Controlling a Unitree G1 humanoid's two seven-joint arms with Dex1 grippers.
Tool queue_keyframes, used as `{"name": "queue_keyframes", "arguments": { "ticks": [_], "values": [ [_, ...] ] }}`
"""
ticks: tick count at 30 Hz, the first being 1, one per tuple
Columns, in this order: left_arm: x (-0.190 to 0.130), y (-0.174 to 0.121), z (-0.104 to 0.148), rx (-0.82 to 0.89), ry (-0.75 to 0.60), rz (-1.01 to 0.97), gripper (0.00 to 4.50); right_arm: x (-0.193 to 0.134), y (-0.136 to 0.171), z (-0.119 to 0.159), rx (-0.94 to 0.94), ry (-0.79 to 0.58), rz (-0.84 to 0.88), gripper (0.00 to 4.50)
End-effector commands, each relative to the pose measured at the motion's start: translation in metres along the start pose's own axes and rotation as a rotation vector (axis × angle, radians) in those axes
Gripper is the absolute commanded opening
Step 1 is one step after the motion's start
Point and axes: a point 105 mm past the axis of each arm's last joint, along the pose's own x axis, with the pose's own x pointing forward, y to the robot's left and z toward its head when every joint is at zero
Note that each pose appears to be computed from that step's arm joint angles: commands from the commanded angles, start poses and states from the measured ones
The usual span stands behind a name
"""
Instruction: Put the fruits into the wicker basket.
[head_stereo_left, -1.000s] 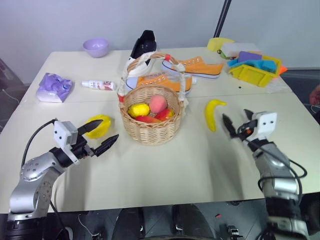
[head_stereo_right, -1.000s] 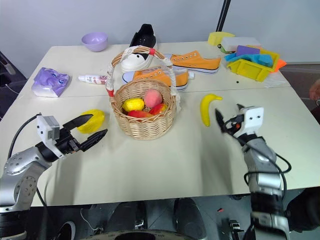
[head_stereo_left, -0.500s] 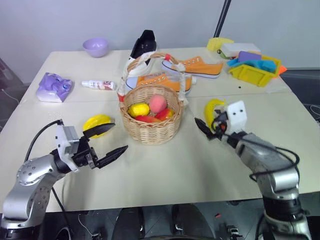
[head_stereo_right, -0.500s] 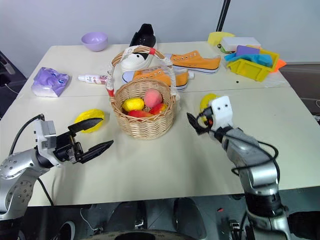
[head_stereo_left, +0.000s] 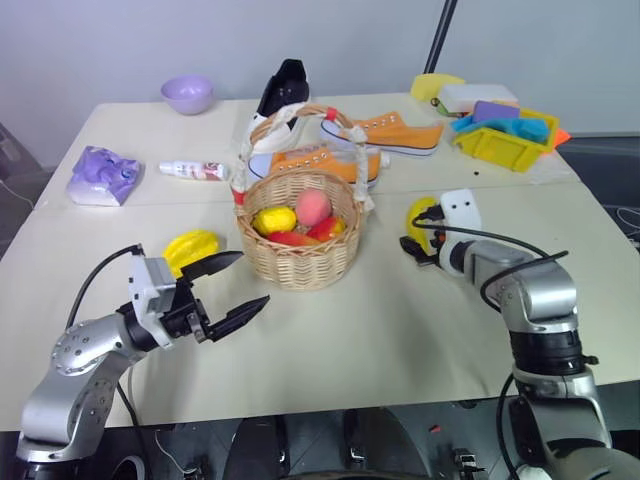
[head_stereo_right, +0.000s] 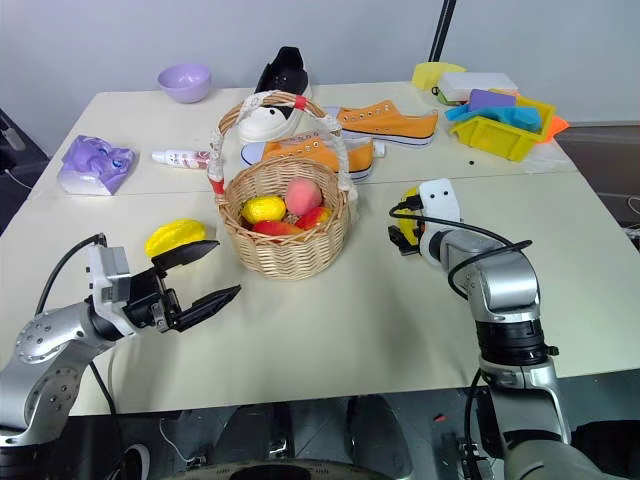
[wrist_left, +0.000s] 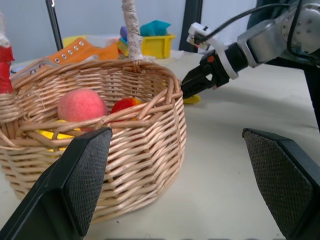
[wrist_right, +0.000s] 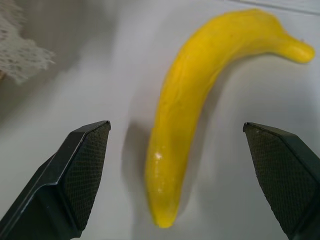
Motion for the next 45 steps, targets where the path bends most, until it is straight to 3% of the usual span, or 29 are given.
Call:
{"name": "queue_keyframes", "arguments": {
  "ticks": [1,13,16,20,32,36,39,45],
  "values": [
    [0.001,-0.005,0.010,0.035,-0.027,-0.010,4.50,0.001,-0.002,0.012,0.010,-0.039,-0.018,4.43],
    [0.002,-0.006,0.012,0.039,-0.024,-0.013,4.50,0.018,-0.011,-0.005,0.013,-0.031,-0.100,4.43],
    [0.002,-0.005,0.012,0.037,-0.023,-0.011,4.50,0.020,-0.011,-0.010,0.026,-0.025,-0.106,3.61],
    [0.004,-0.005,0.011,0.035,-0.023,-0.011,4.50,0.022,-0.006,-0.012,0.029,-0.026,-0.088,1.79],
    [0.007,0.000,0.010,0.040,-0.026,-0.011,4.50,0.001,-0.024,-0.010,0.012,-0.101,-0.154,1.79],
    [0.011,0.001,0.010,0.042,-0.032,-0.023,4.50,0.003,-0.018,-0.020,0.050,-0.071,-0.128,1.79],
    [0.012,0.003,0.011,0.044,-0.033,-0.024,4.50,0.004,-0.017,-0.021,0.026,-0.067,-0.125,0.49],
    [0.011,0.002,0.011,0.040,-0.039,-0.031,4.50,-0.008,-0.024,-0.012,0.022,-0.108,-0.121,0.34]
  ]
}}
